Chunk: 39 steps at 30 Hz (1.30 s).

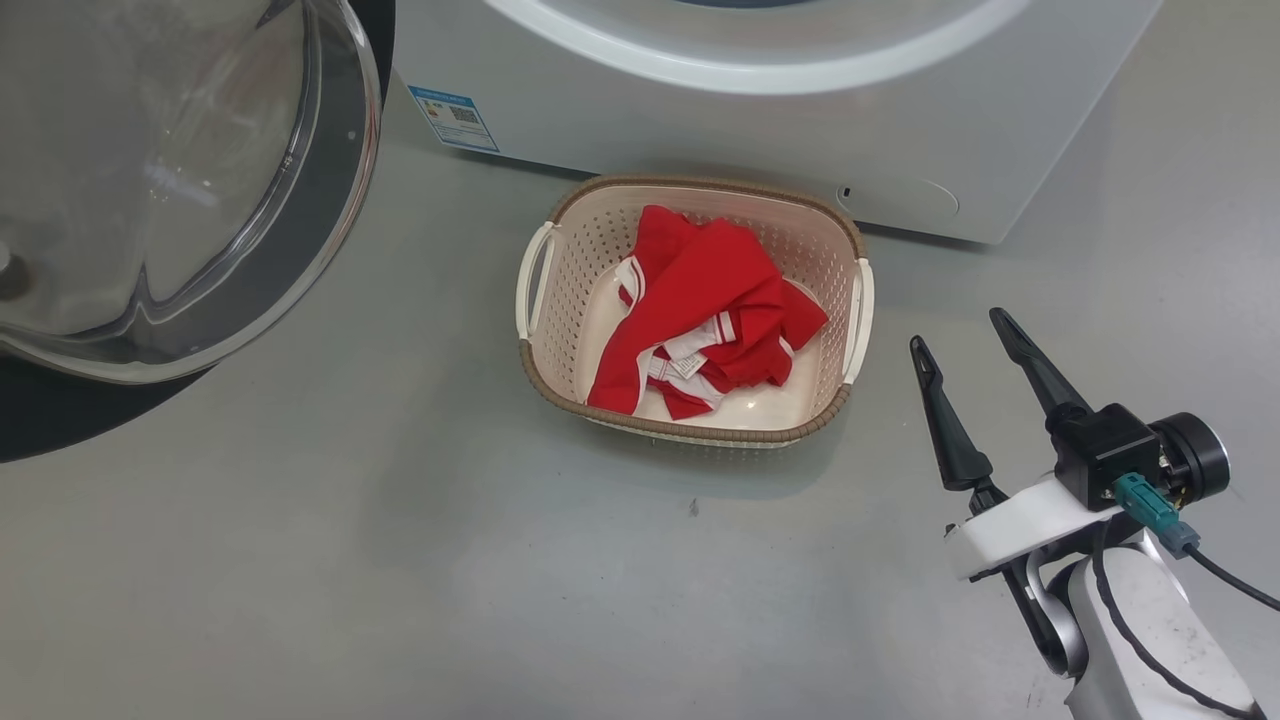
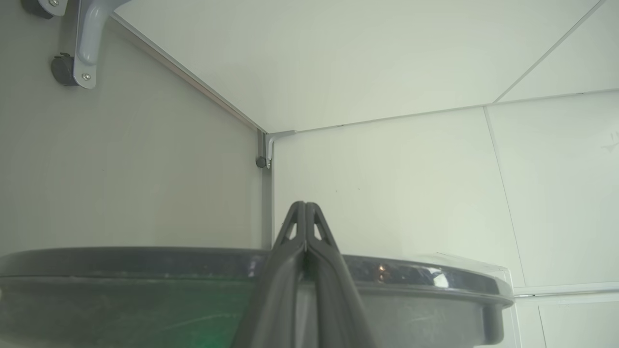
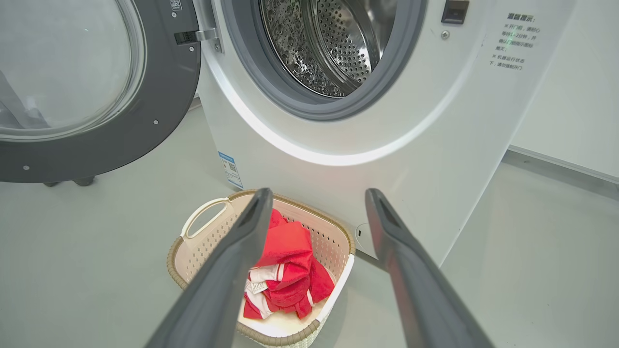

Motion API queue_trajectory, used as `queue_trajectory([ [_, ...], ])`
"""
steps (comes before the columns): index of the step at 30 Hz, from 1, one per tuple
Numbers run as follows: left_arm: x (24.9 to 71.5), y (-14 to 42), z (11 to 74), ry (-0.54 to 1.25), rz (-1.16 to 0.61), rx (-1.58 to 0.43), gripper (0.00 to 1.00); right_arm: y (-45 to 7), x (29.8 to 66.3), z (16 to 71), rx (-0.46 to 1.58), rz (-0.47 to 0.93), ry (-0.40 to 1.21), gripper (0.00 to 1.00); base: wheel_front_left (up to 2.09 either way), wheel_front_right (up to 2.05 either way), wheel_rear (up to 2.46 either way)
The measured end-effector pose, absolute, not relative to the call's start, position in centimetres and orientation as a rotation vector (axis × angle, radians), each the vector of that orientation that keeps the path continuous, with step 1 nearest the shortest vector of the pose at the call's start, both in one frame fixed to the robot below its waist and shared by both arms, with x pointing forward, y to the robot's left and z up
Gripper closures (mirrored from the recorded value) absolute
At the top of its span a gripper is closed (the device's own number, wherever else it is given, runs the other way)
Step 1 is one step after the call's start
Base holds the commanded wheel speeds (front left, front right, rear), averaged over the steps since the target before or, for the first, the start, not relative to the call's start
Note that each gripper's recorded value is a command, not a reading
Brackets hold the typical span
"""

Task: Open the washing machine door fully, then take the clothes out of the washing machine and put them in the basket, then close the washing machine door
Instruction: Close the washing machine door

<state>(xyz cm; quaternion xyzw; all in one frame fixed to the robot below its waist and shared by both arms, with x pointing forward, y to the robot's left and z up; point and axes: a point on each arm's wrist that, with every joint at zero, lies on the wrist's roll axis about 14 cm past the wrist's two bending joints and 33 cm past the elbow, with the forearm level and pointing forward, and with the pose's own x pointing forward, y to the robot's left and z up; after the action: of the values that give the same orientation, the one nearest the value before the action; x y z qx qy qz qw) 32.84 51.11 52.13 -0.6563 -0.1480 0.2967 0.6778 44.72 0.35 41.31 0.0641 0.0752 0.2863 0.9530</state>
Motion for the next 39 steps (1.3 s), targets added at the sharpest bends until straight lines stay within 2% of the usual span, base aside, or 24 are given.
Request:
queue_trajectory([
  [39,30.5,44.4,54.0,-0.074,0.185,-1.573,1.00,2.1,43.4,44.7,0.154,0.608,0.093,0.00,0.00,0.00,0.00],
])
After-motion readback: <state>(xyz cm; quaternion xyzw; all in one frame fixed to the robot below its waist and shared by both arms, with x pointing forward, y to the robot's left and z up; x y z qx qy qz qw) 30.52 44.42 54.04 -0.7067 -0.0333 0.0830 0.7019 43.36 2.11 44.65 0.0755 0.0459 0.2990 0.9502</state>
